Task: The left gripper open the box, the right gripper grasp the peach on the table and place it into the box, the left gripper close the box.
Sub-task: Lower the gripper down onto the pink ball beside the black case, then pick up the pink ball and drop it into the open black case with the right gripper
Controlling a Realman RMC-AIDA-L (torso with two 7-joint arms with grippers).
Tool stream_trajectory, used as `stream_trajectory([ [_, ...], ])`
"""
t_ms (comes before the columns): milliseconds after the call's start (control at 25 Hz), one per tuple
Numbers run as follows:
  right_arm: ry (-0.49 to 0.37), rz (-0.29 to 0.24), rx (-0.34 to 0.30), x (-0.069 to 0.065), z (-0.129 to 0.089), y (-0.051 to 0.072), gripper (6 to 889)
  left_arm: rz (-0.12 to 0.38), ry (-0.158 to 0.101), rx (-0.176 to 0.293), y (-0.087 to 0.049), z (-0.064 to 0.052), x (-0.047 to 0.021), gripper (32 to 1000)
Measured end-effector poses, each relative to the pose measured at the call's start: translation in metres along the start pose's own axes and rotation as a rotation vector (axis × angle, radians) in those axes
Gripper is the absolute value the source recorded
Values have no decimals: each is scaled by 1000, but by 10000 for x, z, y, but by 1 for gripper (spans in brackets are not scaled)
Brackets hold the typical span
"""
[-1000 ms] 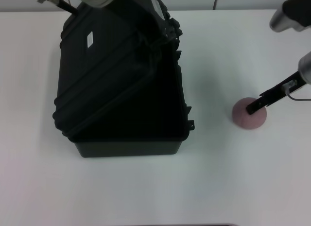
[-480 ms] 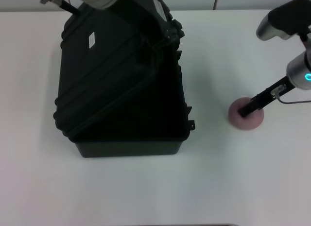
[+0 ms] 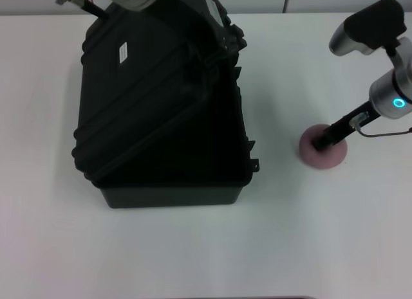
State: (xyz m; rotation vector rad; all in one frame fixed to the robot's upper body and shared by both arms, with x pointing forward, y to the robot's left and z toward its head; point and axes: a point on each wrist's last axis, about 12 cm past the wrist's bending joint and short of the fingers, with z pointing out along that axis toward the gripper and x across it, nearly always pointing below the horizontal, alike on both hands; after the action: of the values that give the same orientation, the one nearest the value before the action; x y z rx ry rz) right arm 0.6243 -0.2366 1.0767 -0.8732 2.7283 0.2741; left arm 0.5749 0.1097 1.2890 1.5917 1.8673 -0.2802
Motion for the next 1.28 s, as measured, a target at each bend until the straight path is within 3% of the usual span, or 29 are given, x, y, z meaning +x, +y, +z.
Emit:
stream_trajectory([
  [240, -3, 3, -2, -1, 0, 0, 509, 4, -2, -1, 2, -1, -1, 89],
  [320, -5, 3, -1, 1, -2, -4, 311, 4, -3, 0, 1, -1, 5, 89],
  [840, -62, 30, -29, 60, -78, -50, 204, 0, 2, 2, 1, -2, 26, 90],
  [1120, -203, 58, -52, 63, -463, -143, 180, -2, 6, 3, -1, 1, 36, 91],
  [1280, -307, 51, -87, 25, -711, -123, 155, -2, 5, 5, -2, 1, 36, 91],
])
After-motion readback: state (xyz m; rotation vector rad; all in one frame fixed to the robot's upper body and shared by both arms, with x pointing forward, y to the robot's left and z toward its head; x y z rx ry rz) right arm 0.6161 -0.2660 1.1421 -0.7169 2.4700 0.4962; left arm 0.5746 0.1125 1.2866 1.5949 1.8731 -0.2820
